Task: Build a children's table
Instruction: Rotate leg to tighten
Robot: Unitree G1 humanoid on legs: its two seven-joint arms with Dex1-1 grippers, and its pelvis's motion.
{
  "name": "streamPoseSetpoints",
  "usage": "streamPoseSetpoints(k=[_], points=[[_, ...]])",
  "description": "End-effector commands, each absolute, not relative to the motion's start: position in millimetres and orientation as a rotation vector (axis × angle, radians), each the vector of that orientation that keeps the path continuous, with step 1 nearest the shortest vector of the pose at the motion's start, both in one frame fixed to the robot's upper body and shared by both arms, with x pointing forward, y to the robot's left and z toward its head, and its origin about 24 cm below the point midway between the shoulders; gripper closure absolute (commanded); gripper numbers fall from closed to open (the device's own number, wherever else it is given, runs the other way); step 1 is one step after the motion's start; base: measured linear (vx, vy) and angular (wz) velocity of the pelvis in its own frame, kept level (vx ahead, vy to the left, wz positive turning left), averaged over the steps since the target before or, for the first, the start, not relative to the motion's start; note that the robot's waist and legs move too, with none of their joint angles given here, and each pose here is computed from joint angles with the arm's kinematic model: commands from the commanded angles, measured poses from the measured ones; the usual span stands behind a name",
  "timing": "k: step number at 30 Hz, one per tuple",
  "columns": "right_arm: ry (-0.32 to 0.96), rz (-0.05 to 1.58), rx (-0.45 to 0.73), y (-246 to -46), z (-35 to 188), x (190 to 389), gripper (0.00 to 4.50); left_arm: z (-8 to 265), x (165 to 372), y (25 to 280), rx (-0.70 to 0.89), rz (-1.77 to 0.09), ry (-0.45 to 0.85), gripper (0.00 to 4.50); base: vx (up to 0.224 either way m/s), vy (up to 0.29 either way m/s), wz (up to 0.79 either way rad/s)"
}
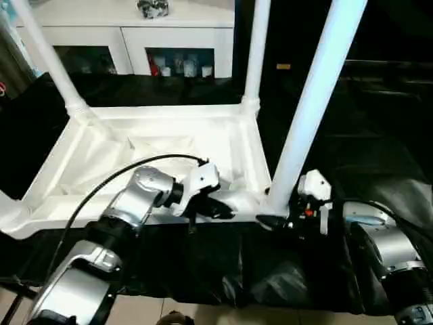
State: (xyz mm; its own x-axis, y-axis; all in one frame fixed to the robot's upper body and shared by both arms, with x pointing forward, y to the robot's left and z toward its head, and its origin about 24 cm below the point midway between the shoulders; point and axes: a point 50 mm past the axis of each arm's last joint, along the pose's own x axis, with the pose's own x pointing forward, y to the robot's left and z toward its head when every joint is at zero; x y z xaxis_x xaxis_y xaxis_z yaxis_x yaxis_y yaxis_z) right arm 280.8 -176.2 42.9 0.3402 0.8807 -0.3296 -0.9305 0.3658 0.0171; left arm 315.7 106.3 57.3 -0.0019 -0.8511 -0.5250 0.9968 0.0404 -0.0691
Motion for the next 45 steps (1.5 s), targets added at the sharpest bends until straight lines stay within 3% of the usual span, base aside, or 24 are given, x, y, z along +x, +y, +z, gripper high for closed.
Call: streamPoseSetpoints(k=[1, 9, 17, 19, 25, 28, 33, 39, 41, 45], points=[[0.333, 1.249, -0.190, -169.8, 39.6, 275.4, 1.21, 64.2, 315.2, 101.5, 0.374, -1.534, 0.463, 4.50, 0.000, 0.000, 0.00], [0.357, 1.276, -0.214, -166.2, 35.4, 272.7, 1.81, 64.6, 313.9, 102.4, 0.373, -1.544, 0.477, 4.50, 0.000, 0.000, 0.00], [0.333, 1.201, -0.145, -161.5, 31.3, 276.1, 1.88, 60.1, 316.3, 96.0, 0.368, -1.488, 0.480, 4.50, 0.000, 0.000, 0.00], [0.317, 0.963, -0.112, -163.5, 25.6, 293.5, 1.88, 59.5, 325.1, 84.5, 0.359, -1.377, 0.459, 4.50, 0.000, 0.000, 0.00], [0.319, 0.664, -0.050, -163.5, 20.5, 314.6, 1.88, 61.8, 340.1, 60.0, 0.314, -1.176, 0.434, 4.50, 0.000, 0.000, 0.00], [0.322, 0.532, 0.003, -149.4, 19.4, 323.9, 1.88, 61.9, 344.9, 35.4, 0.268, -1.061, 0.427, 4.50, 0.000, 0.000, 0.00], [0.312, 0.511, 0.018, -139.5, 19.4, 326.3, 1.88, 61.1, 344.5, 28.1, 0.267, -1.036, 0.420, 4.50, 0.000, 0.000, 0.00], [0.252, 0.552, 0.024, -136.8, 26.1, 326.5, 1.88, 61.7, 338.7, 29.0, 0.295, -1.132, 0.389, 4.50, 0.000, 0.000, 0.00], [0.235, 0.586, 0.045, -140.5, 29.8, 325.4, 1.33, 61.9, 336.1, 32.1, 0.310, -1.187, 0.378, 4.50, 0.000, 0.000, 0.00], [0.235, 0.645, 0.049, -145.2, 32.3, 322.3, 1.00, 61.1, 333.2, 37.9, 0.319, -1.234, 0.385, 4.50, 0.000, 0.000, 0.00]])
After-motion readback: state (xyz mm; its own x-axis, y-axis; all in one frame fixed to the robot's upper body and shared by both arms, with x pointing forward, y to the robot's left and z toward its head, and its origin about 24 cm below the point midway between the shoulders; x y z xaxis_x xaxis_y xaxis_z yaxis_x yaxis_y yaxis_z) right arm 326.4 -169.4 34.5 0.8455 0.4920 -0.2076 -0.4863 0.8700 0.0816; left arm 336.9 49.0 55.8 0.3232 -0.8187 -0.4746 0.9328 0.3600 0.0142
